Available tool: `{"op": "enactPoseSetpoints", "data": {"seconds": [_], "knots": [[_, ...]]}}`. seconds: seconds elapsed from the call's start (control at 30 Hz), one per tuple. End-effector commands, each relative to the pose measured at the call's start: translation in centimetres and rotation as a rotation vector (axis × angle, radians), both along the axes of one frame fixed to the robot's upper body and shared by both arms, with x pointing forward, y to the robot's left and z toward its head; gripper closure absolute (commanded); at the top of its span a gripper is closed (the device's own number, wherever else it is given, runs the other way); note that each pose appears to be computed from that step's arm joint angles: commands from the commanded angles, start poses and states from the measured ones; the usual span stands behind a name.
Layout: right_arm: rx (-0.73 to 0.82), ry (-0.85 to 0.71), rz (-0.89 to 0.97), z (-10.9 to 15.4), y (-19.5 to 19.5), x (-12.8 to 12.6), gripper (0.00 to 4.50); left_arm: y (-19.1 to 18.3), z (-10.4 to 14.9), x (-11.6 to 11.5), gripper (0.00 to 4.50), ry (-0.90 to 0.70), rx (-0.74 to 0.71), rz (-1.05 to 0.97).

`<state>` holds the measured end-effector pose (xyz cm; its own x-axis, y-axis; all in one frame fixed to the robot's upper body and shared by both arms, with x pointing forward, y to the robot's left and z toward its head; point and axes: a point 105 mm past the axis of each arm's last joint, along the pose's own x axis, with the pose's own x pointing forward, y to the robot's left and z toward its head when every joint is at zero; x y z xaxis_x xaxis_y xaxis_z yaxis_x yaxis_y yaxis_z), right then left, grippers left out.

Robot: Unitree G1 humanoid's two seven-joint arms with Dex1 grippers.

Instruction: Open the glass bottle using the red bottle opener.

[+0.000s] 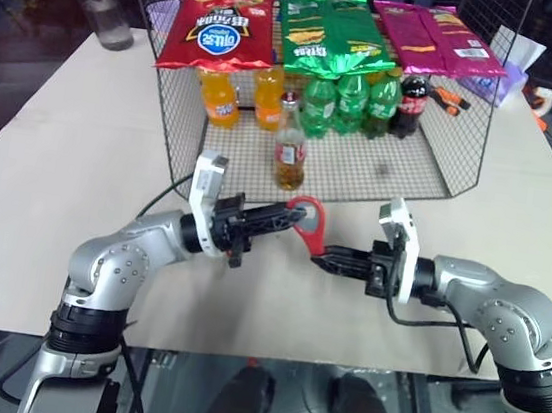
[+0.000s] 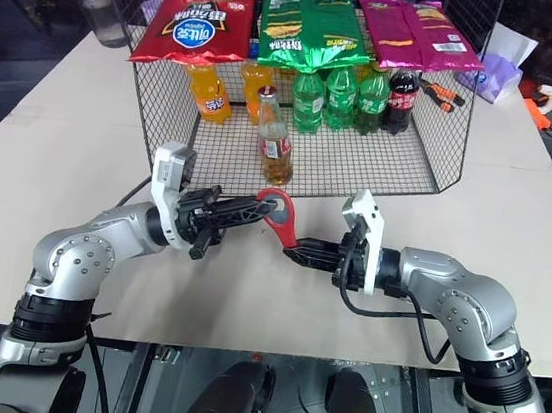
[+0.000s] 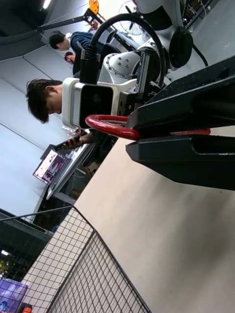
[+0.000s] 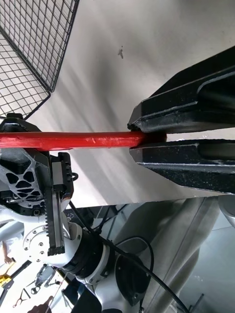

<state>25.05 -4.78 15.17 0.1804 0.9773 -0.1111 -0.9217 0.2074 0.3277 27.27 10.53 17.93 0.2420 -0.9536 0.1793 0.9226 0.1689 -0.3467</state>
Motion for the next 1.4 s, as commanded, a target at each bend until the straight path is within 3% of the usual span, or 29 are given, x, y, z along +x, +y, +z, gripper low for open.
{"op": "enactPoseSetpoints", "data": {"seconds": [0.03,0.2,0.3,0.43,0.73,0.87,0.93,0.97,1.4], "knots": [[0.021,-0.040,0.030,1.04,0.79,-0.65,4.46,-0.36,0.38,-0.35,4.50,-0.029,0.003,-0.014],[0.040,-0.027,0.020,1.15,1.08,-0.61,4.46,-0.36,0.40,-0.26,4.50,-0.032,0.003,-0.007],[0.045,-0.029,0.026,1.30,1.18,-0.65,3.44,-0.42,0.47,-0.17,4.50,-0.035,0.002,-0.005],[0.031,-0.067,-0.017,1.16,0.95,0.16,1.65,-0.46,0.56,-0.04,4.50,-0.037,0.001,-0.001],[0.021,-0.066,-0.005,0.97,0.95,0.00,1.65,-0.52,0.95,0.16,4.50,-0.045,-0.009,0.008],[-0.004,-0.066,-0.003,0.60,0.94,-0.10,3.27,-0.64,0.83,0.13,4.50,-0.049,0.002,0.008],[-0.003,-0.064,-0.008,0.61,0.89,-0.06,4.31,-0.66,0.88,0.17,4.50,-0.050,0.003,0.007],[0.001,-0.064,-0.011,0.70,0.85,-0.02,4.44,-0.67,0.90,0.16,4.50,-0.050,0.002,0.006],[0.028,-0.070,-0.038,1.03,1.00,0.30,4.44,-0.69,0.52,0.43,4.50,-0.052,0.019,0.016]]}}
